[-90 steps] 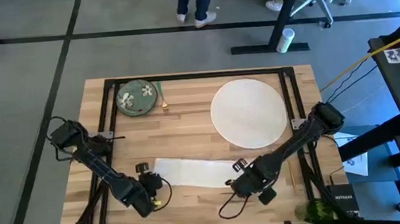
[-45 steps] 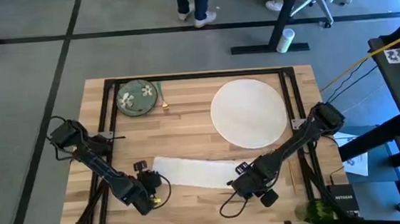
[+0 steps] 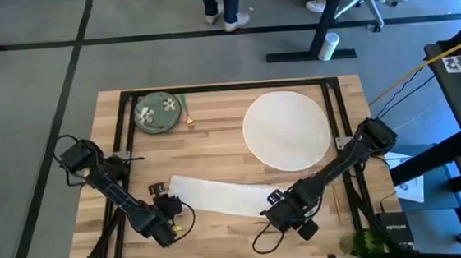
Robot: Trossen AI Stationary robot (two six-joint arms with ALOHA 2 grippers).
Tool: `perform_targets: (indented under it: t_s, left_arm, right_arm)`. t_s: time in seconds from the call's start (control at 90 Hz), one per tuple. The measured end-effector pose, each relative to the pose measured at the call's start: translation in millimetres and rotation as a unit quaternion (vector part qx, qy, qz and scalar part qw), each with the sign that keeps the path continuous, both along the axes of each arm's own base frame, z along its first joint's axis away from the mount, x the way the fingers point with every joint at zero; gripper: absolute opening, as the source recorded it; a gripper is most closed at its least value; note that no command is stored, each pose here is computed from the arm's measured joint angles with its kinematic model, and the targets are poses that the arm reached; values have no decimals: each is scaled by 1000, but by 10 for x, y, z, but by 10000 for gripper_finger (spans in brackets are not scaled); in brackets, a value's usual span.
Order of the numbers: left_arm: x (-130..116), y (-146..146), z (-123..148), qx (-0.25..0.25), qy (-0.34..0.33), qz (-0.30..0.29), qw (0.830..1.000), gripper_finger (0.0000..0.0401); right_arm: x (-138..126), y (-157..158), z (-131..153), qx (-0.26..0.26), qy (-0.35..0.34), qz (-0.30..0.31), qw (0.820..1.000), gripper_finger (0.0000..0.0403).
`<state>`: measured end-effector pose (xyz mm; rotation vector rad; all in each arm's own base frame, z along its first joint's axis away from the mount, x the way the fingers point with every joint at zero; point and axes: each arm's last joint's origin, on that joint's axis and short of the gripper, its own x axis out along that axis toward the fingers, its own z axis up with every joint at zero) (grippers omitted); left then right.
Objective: Set table place
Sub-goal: Fold the white table napkin
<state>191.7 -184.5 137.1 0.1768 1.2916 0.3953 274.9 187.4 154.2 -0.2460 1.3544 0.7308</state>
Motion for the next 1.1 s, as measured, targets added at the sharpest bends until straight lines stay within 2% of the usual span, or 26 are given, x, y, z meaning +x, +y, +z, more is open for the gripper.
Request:
perform_targets:
  t_s: [0.078,0.156,0.311,0.522,0.756,0.889,1.022,1.1]
  left_arm:
    - [59,-56,91,-5,-11,-19,1000,17]
    - [109,-104,158,-12,-23,-33,999,9]
    - [154,-151,203,-24,-36,-46,998,31]
    - [159,-174,200,-52,-32,-31,998,69]
    - [240,-129,211,-53,-36,-43,997,114]
    - [330,4,213,-40,-32,-19,999,106]
    - [384,143,192,-25,-16,-11,1000,69]
    - [397,205,160,-19,-8,-10,1000,42]
  right_arm:
    - [1,-2,-1,-3,-2,1,1000,113]
    - [3,-4,-2,-7,-6,4,1000,113]
    - [6,-8,-2,-15,-12,4,1000,113]
    - [7,-11,-4,-20,-14,3,1000,113]
    - [5,-46,-12,-67,-34,5,997,110]
    - [-62,-107,-16,-116,-6,7,993,79]
    - [-126,-170,-18,-165,16,8,986,17]
    - [-125,-178,-19,-176,12,7,984,8]
